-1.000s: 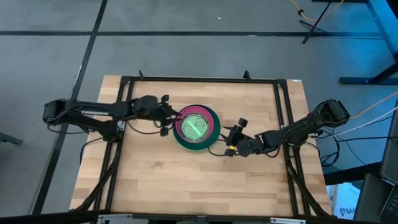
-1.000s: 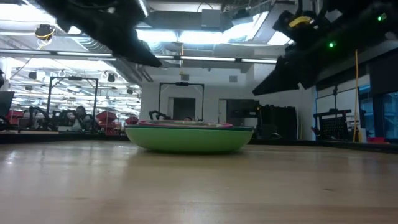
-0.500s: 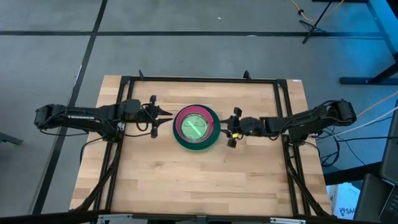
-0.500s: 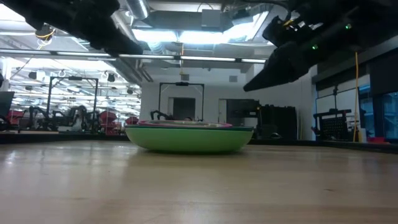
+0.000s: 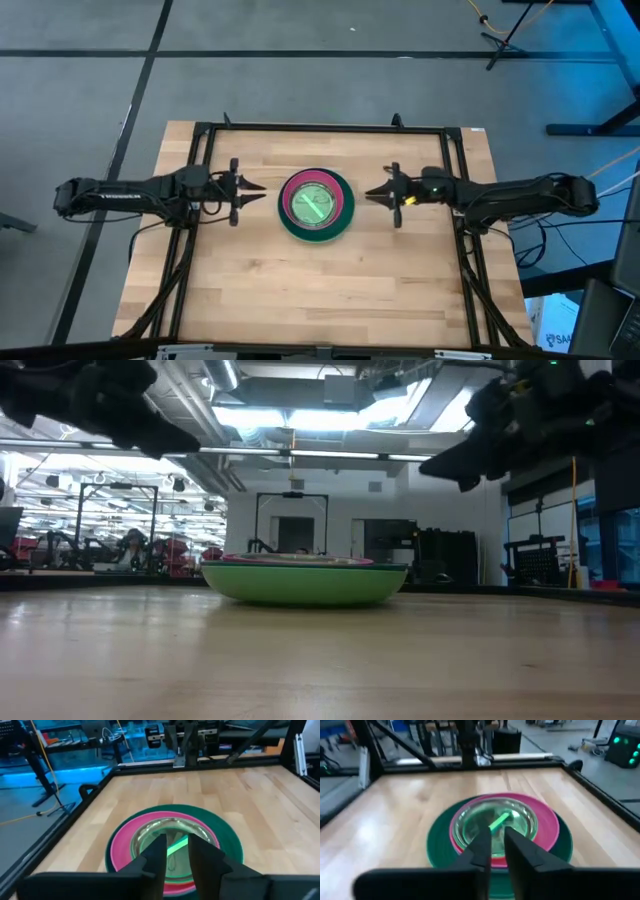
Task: Stack plastic plates
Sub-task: Return to Home Position
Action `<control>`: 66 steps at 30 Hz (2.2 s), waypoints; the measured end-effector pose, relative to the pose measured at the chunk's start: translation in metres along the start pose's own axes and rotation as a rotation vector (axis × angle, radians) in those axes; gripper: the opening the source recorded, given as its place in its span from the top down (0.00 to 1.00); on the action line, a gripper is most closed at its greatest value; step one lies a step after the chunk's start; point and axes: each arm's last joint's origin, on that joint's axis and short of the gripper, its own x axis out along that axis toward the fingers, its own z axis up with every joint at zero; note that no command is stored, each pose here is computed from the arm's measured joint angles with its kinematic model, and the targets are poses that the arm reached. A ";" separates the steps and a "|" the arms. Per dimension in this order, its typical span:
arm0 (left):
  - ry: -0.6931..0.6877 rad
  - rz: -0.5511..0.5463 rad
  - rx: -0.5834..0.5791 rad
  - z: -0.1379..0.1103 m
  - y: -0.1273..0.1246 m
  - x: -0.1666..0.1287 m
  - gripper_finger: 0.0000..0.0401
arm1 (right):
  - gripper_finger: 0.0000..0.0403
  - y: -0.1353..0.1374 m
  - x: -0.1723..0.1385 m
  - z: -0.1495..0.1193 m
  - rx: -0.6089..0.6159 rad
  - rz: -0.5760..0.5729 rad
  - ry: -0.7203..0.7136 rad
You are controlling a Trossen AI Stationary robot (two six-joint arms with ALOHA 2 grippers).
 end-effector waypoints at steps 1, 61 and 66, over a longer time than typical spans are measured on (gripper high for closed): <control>-0.006 0.001 -0.010 -0.002 0.000 -0.002 0.83 | 0.90 -0.001 -0.004 -0.001 0.008 -0.001 -0.017; -0.302 -0.075 -0.163 -0.056 -0.007 -0.030 0.99 | 0.98 0.012 -0.094 -0.046 0.105 -0.119 -0.278; -0.302 -0.076 -0.168 -0.056 -0.007 -0.030 0.99 | 0.98 0.012 -0.096 -0.049 0.117 -0.149 -0.259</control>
